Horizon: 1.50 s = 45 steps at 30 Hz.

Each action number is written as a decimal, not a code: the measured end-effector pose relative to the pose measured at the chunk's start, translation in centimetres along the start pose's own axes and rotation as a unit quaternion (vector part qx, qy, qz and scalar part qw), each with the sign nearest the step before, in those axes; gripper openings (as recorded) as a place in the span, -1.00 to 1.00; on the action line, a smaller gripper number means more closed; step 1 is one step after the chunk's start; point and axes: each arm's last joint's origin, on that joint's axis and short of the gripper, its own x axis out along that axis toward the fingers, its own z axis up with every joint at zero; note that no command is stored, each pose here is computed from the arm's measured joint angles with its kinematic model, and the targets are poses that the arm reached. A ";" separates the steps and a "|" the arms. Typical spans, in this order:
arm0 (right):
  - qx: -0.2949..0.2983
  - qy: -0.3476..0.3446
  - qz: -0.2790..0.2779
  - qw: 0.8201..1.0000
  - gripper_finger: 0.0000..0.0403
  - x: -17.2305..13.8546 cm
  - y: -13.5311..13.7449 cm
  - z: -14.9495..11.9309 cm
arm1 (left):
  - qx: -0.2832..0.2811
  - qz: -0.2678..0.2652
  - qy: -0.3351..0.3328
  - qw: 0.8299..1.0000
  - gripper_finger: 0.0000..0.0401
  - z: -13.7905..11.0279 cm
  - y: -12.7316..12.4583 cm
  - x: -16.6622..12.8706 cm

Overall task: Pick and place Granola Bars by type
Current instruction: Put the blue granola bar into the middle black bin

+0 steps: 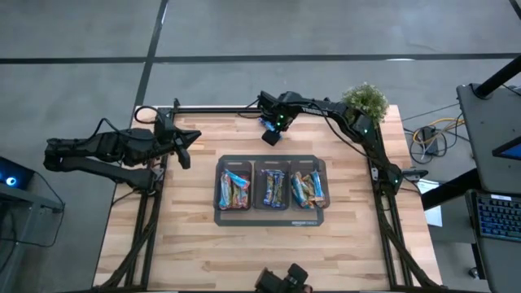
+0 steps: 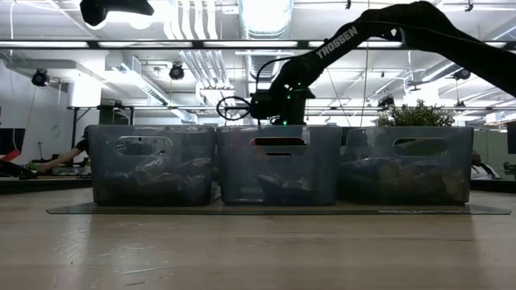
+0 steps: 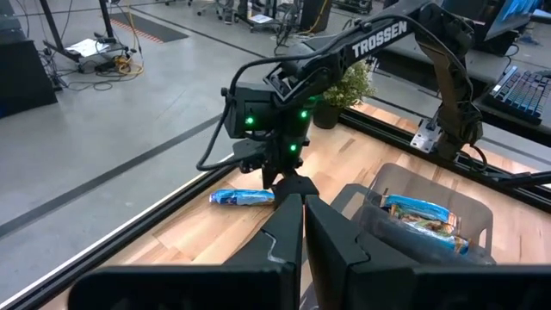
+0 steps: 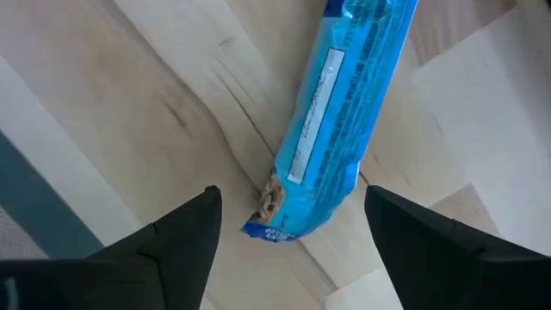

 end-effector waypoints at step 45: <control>0.036 -0.018 0.006 0.999 -0.04 0.5 -0.8 0.2 | -0.002 0.000 0.000 1.000 -1.00 0.0 0.0 0.0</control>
